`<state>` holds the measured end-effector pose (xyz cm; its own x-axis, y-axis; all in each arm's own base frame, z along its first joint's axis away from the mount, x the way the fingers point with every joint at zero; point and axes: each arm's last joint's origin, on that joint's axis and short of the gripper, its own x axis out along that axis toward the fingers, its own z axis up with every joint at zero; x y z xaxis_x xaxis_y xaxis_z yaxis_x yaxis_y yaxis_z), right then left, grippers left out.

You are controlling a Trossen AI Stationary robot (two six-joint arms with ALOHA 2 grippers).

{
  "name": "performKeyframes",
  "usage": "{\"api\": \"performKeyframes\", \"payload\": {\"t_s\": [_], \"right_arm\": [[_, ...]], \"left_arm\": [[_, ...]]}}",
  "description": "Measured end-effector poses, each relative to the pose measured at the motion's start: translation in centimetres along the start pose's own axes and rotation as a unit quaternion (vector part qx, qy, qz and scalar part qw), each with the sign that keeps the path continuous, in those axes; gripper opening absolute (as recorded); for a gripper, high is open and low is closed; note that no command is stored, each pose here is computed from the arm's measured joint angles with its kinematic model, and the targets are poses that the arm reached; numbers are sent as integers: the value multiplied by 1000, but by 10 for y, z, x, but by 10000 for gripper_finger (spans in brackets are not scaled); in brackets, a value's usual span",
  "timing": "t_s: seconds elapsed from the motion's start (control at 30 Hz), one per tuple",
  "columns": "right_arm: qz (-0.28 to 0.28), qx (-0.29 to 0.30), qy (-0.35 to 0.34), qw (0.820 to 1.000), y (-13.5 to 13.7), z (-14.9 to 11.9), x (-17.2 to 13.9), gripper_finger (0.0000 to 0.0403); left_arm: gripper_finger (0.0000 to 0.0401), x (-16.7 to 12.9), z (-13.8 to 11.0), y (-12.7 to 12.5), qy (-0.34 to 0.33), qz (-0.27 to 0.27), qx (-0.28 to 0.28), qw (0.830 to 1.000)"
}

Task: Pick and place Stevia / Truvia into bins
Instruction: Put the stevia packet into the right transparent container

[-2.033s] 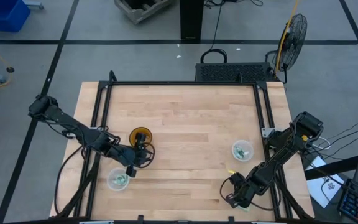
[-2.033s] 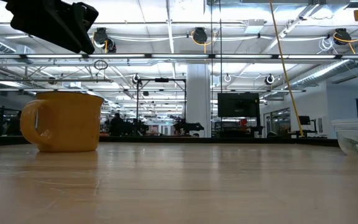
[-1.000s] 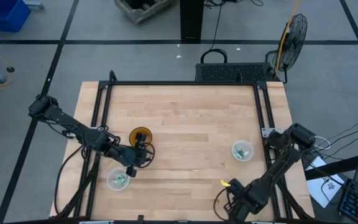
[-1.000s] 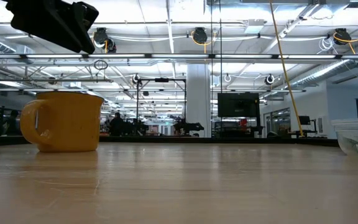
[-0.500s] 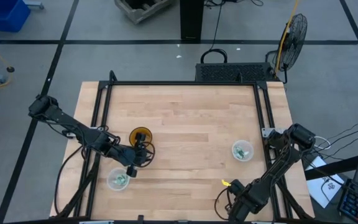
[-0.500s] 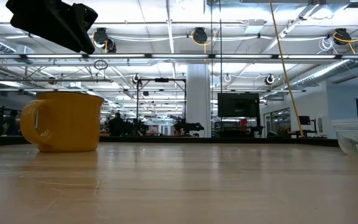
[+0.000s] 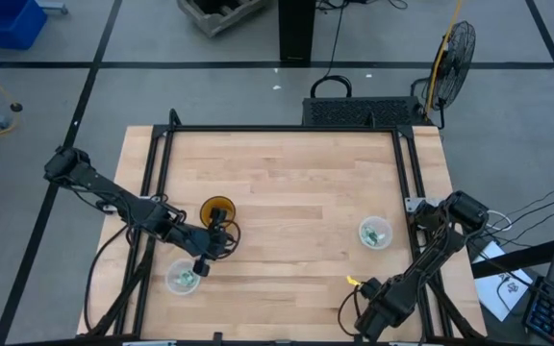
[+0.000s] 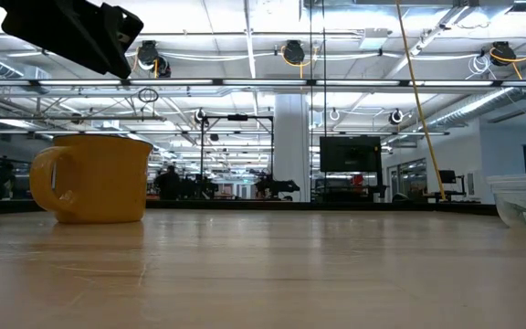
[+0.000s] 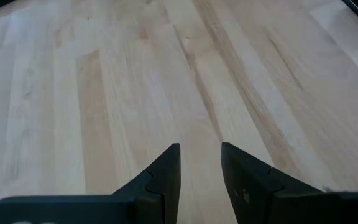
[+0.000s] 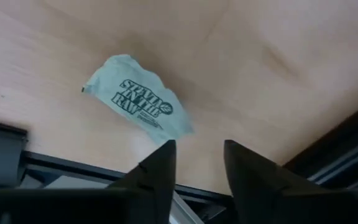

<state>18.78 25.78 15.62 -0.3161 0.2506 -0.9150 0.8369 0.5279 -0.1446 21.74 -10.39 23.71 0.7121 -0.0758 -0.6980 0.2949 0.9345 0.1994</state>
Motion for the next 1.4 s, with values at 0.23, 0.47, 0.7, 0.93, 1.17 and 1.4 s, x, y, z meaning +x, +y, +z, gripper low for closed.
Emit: {"api": "performKeyframes", "payload": {"t_s": [0.23,0.47,0.7,0.93,1.17,1.4], "right_arm": [[26,-3,10,1000,-1,8,16,161],[33,30,2,999,-9,19,31,158],[45,30,-23,998,-12,25,38,89],[48,29,-31,998,-12,26,39,6],[74,28,-70,994,-13,21,22,2],[171,18,-296,939,-36,24,-44,1]], "left_arm": [[122,0,0,0,0,0,0,1000],[122,0,0,0,0,0,0,1000],[122,0,0,0,0,0,1,1000],[122,0,0,0,0,0,1,1000],[122,0,0,0,0,0,1,1000],[122,0,0,1,0,9,7,1000]]}}
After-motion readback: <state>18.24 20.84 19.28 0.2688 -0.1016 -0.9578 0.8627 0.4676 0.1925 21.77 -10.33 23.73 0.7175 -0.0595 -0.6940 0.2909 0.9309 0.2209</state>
